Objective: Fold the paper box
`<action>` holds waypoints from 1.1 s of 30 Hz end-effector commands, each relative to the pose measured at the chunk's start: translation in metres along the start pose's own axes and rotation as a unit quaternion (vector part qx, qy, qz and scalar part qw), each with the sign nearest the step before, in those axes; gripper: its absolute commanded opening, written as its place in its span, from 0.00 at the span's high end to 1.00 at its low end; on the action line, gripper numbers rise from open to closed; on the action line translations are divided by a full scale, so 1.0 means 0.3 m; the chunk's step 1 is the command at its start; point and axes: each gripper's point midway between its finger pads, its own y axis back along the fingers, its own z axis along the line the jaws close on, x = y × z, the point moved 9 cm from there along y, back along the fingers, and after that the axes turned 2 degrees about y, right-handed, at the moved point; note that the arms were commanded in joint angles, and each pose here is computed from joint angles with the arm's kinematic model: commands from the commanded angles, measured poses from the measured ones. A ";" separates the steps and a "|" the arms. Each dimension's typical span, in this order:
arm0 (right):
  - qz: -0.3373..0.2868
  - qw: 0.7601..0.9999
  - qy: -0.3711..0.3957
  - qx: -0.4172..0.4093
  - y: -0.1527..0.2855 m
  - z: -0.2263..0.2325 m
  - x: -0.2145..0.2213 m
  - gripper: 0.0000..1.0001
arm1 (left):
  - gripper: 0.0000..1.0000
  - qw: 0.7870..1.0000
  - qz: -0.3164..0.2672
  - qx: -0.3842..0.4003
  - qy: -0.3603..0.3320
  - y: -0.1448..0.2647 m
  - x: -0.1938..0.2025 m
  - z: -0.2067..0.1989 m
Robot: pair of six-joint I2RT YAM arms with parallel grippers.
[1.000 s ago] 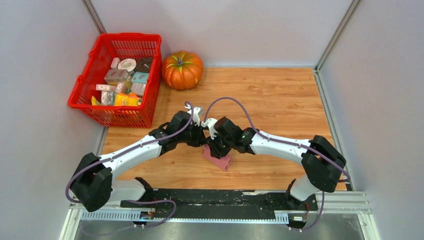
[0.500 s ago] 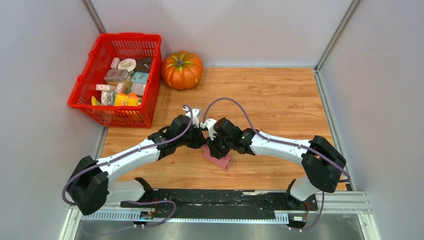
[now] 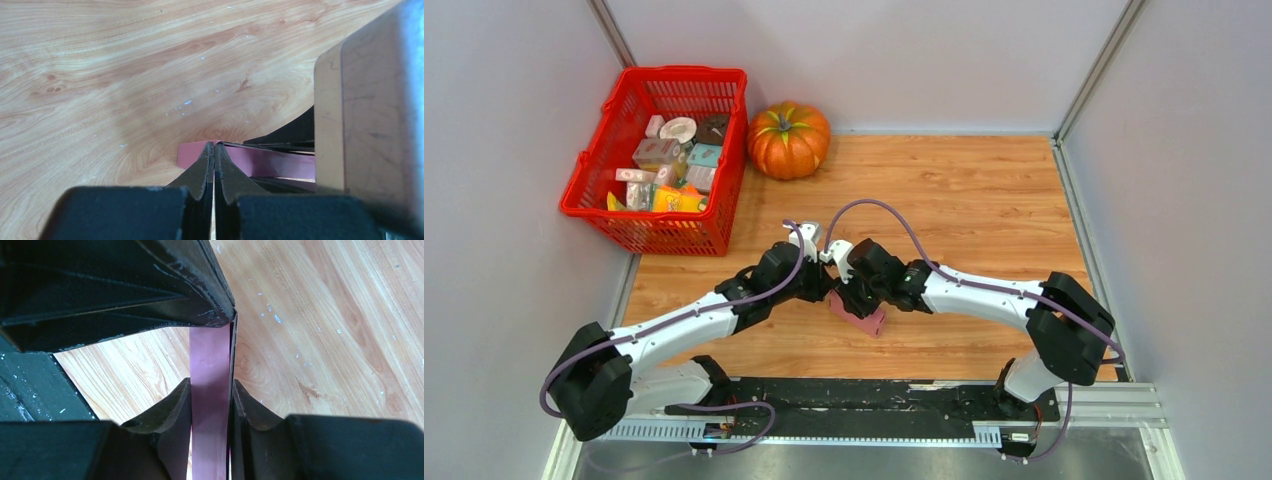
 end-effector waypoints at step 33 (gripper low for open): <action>-0.016 0.977 -0.192 0.091 0.276 -0.011 -0.034 0.27 | 1.00 0.996 0.026 -0.068 -0.056 0.017 0.065 0.052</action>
